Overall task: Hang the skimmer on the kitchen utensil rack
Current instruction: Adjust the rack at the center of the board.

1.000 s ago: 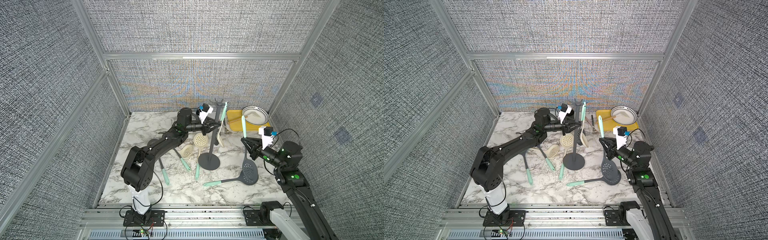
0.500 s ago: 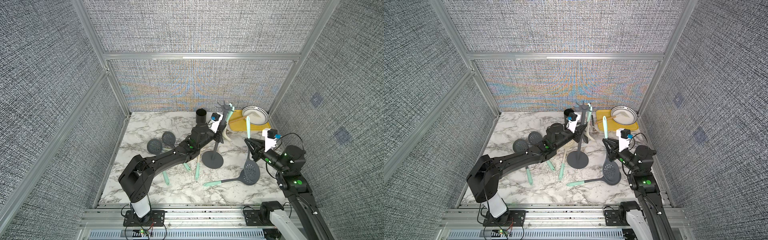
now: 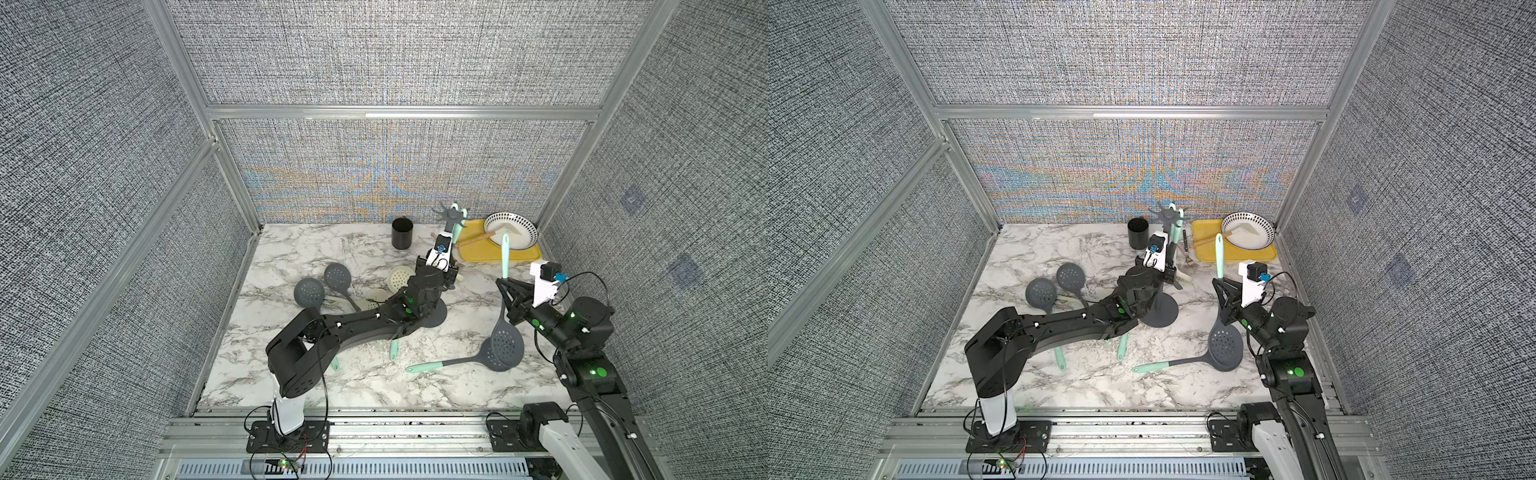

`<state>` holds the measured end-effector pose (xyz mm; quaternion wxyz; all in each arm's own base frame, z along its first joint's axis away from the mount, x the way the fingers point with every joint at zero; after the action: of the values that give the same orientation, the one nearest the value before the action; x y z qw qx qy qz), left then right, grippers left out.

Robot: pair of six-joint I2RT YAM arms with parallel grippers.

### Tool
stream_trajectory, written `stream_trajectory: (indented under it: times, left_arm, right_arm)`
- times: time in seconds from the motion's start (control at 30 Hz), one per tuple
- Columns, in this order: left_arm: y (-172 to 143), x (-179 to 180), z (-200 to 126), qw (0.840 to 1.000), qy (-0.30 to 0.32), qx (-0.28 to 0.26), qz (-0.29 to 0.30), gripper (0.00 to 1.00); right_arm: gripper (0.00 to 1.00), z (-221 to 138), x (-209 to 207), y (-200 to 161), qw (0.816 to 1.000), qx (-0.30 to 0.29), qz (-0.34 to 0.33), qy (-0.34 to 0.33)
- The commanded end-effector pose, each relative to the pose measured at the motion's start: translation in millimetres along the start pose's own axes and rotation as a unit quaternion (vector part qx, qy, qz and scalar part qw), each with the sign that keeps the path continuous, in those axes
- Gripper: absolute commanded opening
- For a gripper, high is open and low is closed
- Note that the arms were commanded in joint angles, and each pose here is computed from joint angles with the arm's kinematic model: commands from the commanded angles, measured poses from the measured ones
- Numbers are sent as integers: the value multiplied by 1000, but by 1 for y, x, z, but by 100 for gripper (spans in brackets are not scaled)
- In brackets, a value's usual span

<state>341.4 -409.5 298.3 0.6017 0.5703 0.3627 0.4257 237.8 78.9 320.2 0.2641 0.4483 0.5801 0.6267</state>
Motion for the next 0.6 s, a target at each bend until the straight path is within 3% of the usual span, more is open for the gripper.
stream_trajectory:
  times: [0.0,0.1,0.23,0.3,0.57]
  left_arm:
    - [8,8,-2,998,52,-21,-10,3]
    - [2,8,-4,998,55,-17,-18,12]
    - [-6,4,-9,999,30,-11,-23,51]
    - [-7,3,-12,999,21,-9,-25,64]
    - [-9,5,-23,999,-5,2,-31,97]
  right_arm:
    - [0,0,1,4,1000,-12,-3,2]
    - [0,-1,2,6,1000,-15,-4,3]
    - [0,-1,2,8,1000,-15,-8,2]
    - [0,-1,2,9,1000,-15,-8,1]
    - [0,-1,-2,12,1000,-18,-13,-15]
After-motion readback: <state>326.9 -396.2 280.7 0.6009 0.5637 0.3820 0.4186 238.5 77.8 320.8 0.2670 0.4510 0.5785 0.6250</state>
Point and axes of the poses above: each gripper's point midway between its finger pads, its own z axis out along the fingers, its own x axis along the line the jaws close on, y = z × x, the point moved 3 cm from there along -z, back along the fingers, and after that the axes turned 4 degrees about z, right-handed, at the moved point
